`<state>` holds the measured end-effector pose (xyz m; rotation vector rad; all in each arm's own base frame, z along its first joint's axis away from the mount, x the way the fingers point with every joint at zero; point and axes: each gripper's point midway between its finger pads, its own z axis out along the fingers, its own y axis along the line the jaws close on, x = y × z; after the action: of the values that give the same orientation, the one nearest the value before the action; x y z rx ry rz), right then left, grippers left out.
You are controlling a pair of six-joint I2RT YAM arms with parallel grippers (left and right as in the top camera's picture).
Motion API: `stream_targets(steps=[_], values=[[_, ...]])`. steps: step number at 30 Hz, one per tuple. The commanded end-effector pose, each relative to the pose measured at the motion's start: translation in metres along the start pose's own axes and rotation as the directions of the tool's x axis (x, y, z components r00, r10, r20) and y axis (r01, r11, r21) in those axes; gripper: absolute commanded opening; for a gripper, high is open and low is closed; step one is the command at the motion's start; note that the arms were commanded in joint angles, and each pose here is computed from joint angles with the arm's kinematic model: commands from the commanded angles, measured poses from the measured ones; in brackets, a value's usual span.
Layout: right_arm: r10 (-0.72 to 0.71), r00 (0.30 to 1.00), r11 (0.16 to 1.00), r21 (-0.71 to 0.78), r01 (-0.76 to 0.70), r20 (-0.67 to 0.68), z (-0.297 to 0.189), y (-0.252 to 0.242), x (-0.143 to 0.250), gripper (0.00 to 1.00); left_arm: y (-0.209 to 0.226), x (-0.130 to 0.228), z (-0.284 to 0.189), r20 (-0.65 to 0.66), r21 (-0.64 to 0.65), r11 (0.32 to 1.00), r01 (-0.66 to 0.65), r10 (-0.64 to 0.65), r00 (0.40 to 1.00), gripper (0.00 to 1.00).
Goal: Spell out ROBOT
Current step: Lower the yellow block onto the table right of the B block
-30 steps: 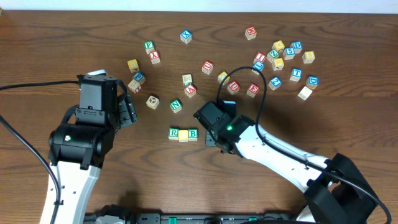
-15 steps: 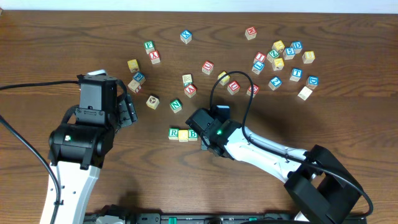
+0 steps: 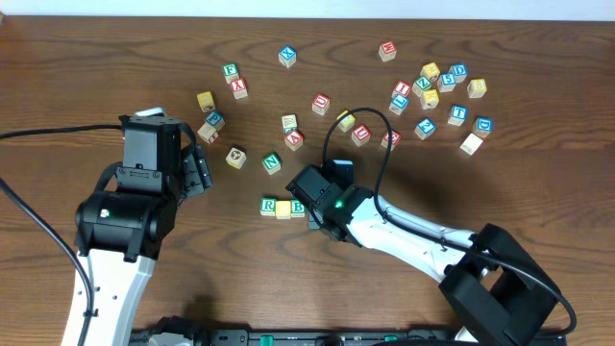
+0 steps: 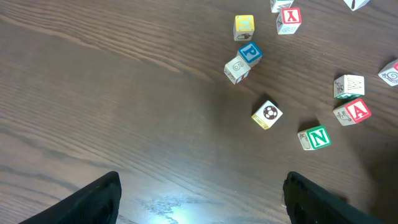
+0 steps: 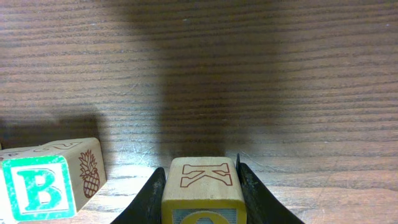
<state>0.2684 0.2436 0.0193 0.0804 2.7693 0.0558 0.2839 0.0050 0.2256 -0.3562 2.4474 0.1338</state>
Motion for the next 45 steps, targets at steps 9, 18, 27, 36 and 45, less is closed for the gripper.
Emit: stream_targets(steps=[9, 18, 27, 36, 45], values=[[0.000, 1.000, 1.000, 0.010, 0.000, -0.012, 0.016, 0.004, 0.008, 0.04, 0.004, -0.008, -0.005, 0.026, -0.015, 1.000, -0.008, 0.008, 1.000, 0.82], [0.006, 1.000, 1.000, -0.015, -0.006, -0.002, 0.016, 0.010, 0.005, 0.05, 0.004, -0.008, -0.005, 0.026, -0.015, 1.000, -0.008, 0.008, 1.000, 0.82], [0.010, 1.000, 0.999, -0.034, -0.010, 0.013, 0.016, 0.015, 0.001, 0.06, 0.004, -0.008, -0.005, 0.026, -0.015, 1.000, -0.008, 0.008, 1.000, 0.82], [0.008, 1.000, 0.999, -0.038, -0.008, 0.011, 0.016, 0.016, 0.002, 0.07, 0.004, -0.008, -0.005, 0.026, -0.015, 1.000, -0.008, 0.008, 1.000, 0.82], [0.005, 1.000, 0.999, -0.042, -0.006, -0.013, 0.024, 0.018, 0.007, 0.06, 0.004, -0.008, -0.005, 0.026, -0.015, 1.000, -0.008, 0.008, 1.000, 0.82]])
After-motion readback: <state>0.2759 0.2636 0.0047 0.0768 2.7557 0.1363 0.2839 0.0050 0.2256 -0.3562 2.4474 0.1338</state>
